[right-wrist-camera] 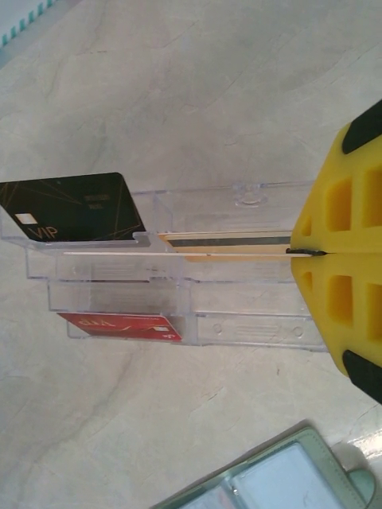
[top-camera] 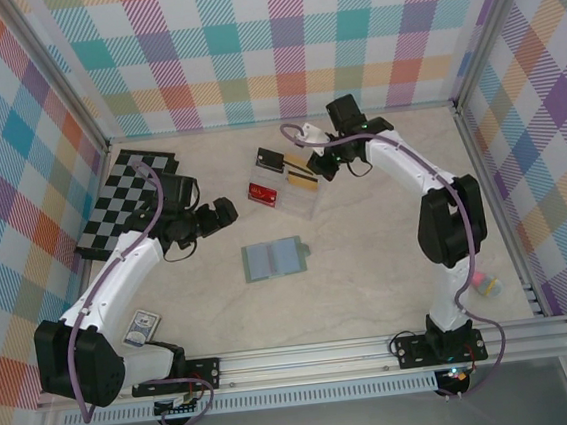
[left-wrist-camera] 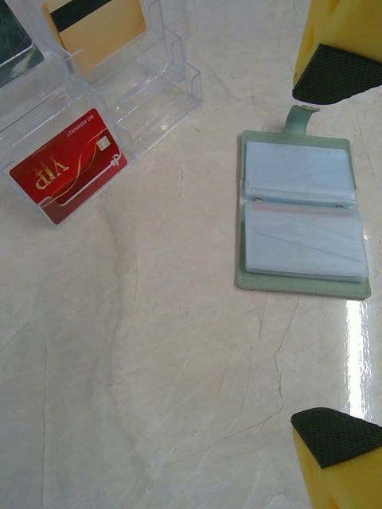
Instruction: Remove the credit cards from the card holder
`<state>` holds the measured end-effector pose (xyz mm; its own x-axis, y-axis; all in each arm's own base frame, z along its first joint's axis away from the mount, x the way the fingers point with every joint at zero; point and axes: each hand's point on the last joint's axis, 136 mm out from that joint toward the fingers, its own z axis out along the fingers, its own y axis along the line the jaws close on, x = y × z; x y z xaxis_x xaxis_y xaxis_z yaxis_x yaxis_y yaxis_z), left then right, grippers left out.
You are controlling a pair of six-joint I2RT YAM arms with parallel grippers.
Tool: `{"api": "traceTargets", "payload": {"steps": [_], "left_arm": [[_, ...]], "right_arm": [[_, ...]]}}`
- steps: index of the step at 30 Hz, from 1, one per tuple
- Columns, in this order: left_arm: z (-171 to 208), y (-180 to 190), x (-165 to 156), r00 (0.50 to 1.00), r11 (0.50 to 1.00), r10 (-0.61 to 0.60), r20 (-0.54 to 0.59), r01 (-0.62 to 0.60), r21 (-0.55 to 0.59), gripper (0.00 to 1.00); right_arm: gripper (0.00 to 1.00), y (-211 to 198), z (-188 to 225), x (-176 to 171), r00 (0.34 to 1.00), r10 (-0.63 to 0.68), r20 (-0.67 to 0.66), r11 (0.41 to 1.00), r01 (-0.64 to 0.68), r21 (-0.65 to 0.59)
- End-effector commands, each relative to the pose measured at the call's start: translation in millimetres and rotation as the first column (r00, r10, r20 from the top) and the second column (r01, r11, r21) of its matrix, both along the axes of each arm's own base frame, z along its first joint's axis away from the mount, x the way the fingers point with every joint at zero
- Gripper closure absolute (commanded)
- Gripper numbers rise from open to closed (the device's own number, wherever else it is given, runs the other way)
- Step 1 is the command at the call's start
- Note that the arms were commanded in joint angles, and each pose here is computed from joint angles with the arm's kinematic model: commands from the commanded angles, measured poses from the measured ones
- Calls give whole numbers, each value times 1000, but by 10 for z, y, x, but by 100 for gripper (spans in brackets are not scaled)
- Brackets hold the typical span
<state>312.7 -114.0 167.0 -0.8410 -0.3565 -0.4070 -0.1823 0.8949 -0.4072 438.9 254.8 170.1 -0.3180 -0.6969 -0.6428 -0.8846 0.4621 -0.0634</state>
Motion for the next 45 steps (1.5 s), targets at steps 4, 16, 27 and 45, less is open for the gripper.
{"api": "traceTargets", "payload": {"steps": [4,16,27,45], "left_arm": [[-18,26,-31,1000,1000,-7,-10,7,-1,0],[-52,-18,-35,999,1000,-30,-27,29,-11,0],[-34,-90,-31,998,998,-57,-33,55,-42,0],[-19,-136,-27,996,995,-88,-33,86,-51,0]], "right_arm": [[100,13,-92,2,997,52,-56,999,-52,6],[100,-61,-286,40,994,31,-106,998,-36,-46],[94,-85,-378,39,990,23,-141,997,-33,-72],[73,37,-123,28,990,21,-138,1000,-18,21]]}}
